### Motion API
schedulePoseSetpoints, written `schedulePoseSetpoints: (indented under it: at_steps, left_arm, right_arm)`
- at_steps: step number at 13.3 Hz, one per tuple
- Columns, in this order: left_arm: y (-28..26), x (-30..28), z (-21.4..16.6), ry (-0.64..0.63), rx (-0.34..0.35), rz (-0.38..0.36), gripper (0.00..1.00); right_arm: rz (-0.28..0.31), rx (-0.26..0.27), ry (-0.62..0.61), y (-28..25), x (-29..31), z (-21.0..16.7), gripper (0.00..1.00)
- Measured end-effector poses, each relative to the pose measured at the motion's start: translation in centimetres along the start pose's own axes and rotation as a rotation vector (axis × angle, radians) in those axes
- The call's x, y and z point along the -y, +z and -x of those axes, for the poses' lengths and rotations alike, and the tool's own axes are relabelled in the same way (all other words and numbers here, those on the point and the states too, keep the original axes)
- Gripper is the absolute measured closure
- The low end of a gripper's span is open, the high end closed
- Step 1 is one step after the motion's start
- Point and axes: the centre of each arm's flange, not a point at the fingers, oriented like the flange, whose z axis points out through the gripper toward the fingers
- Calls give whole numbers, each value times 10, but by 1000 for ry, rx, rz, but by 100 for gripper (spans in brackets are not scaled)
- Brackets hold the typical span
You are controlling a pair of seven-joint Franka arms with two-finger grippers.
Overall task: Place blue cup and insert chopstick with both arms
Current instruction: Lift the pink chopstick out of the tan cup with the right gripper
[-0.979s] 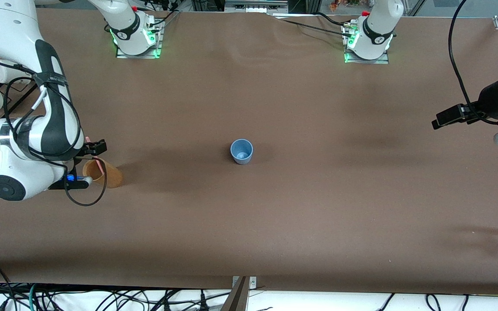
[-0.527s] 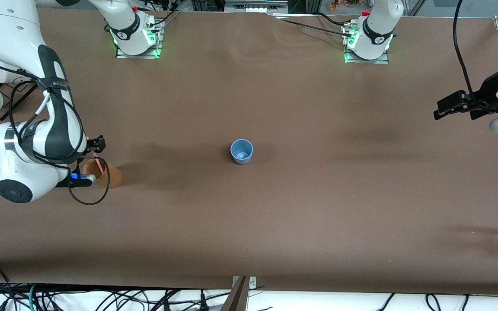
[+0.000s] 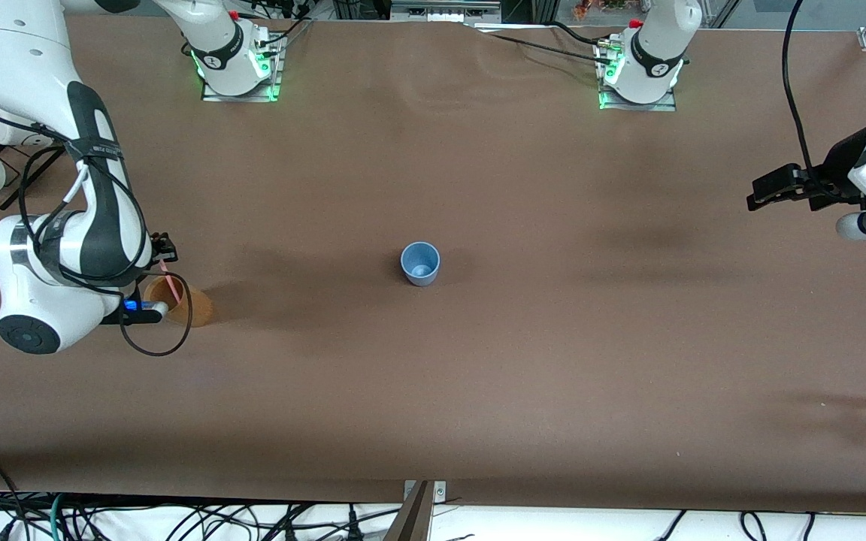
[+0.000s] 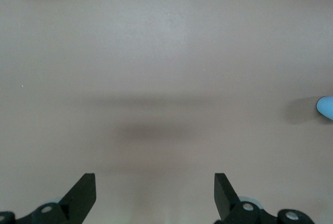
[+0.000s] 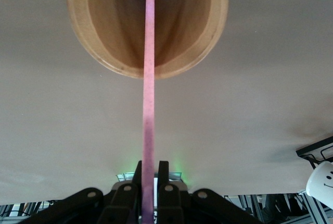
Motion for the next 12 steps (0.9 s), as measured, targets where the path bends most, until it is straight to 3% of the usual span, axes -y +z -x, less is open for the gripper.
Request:
schedulePoseSetpoints:
  at_steps: [3, 12]
  left_arm:
    - [6, 0, -2, -1, 11, -1, 0]
    - [7, -2, -4, 10, 12, -1, 0]
  right_arm:
    - [0, -1, 0, -1, 0, 0, 95]
    - [-8, -18, 1, -21, -1, 10, 96]
